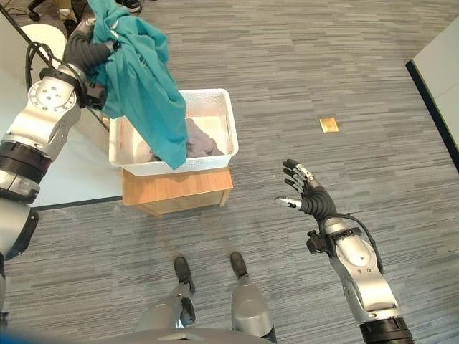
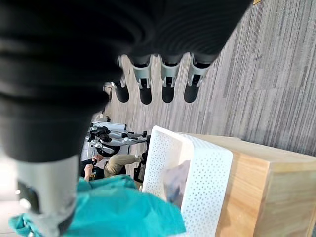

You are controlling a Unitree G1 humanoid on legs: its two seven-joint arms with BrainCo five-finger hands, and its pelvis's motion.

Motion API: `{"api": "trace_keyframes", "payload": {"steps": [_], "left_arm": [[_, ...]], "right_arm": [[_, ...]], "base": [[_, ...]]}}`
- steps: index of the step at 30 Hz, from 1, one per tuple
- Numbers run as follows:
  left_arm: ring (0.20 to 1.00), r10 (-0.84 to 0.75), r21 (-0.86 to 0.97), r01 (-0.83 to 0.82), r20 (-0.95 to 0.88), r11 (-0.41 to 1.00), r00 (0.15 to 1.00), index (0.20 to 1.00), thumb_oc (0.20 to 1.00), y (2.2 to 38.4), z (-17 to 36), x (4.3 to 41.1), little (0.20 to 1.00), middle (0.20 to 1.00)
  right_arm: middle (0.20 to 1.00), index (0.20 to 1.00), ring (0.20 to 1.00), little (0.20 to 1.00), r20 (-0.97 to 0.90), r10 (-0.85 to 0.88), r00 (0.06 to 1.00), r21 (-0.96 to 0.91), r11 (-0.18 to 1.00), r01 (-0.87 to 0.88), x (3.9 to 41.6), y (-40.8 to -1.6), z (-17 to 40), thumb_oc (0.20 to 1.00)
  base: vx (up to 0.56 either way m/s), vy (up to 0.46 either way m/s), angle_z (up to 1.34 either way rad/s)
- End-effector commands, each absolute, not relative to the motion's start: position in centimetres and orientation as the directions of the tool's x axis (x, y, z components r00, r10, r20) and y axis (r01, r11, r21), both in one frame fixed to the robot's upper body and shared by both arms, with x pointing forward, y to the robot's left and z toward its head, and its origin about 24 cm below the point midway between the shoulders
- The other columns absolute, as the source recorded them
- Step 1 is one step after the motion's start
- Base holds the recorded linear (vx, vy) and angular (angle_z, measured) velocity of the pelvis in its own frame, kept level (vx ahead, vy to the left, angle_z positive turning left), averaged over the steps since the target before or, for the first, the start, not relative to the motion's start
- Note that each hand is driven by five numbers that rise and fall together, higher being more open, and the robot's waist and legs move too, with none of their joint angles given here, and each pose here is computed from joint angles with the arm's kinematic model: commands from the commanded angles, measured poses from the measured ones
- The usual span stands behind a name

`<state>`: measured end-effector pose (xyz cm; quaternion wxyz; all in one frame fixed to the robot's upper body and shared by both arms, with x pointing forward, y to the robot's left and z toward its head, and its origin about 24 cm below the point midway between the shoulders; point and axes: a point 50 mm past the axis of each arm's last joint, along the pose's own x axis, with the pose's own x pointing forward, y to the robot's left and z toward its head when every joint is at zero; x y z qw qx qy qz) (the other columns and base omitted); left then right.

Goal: Pick up bed clothes into laundry basket.

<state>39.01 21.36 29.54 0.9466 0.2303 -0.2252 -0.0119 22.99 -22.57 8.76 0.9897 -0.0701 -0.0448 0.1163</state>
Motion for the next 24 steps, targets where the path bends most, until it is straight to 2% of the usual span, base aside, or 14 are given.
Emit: {"api": "trace_keyframes", "payload": {"steps": [1,7,13,17,24], "left_arm": [[0.2,-0.139,0.425,-0.185,0.624,0.886,0.769,0.2,0.2,20.8,36.4,37.5,0.2,0.2],[0.2,-0.162,0.444,-0.205,0.658,0.872,0.736,0.2,0.2,20.2,38.2,37.0,0.2,0.2],[0.2,-0.143,0.45,-0.229,0.652,0.863,0.745,0.2,0.2,20.7,38.4,37.1,0.2,0.2],[0.2,-0.135,0.463,-0.237,0.638,0.854,0.758,0.2,0.2,20.9,38.2,37.3,0.2,0.2],[0.2,-0.152,0.612,-0.237,0.515,0.755,0.844,0.2,0.2,21.3,34.8,38.7,0.2,0.2]], "right_arm": [[1.0,1.0,1.0,1.0,0.206,0.254,0.945,-0.221,0.953,-0.208,23.2,-22.6,11.4,1.0],[1.0,1.0,1.0,1.0,0.2,0.251,0.947,-0.217,0.954,-0.207,23.1,-22.8,11.2,1.0],[1.0,1.0,1.0,1.0,0.195,0.256,0.947,-0.22,0.952,-0.212,23.0,-22.9,11.3,1.0],[1.0,1.0,1.0,1.0,0.192,0.264,0.945,-0.225,0.949,-0.219,23.2,-22.8,11.3,1.0],[1.0,1.0,1.0,1.0,0.198,0.288,0.937,-0.234,0.942,-0.24,23.3,-22.3,11.4,1.0]], "base": [[0.04,0.018,-0.05],[0.04,0.015,-0.02],[0.01,0.003,0.0],[0.0,0.0,0.0],[-0.01,0.001,-0.01]]}}
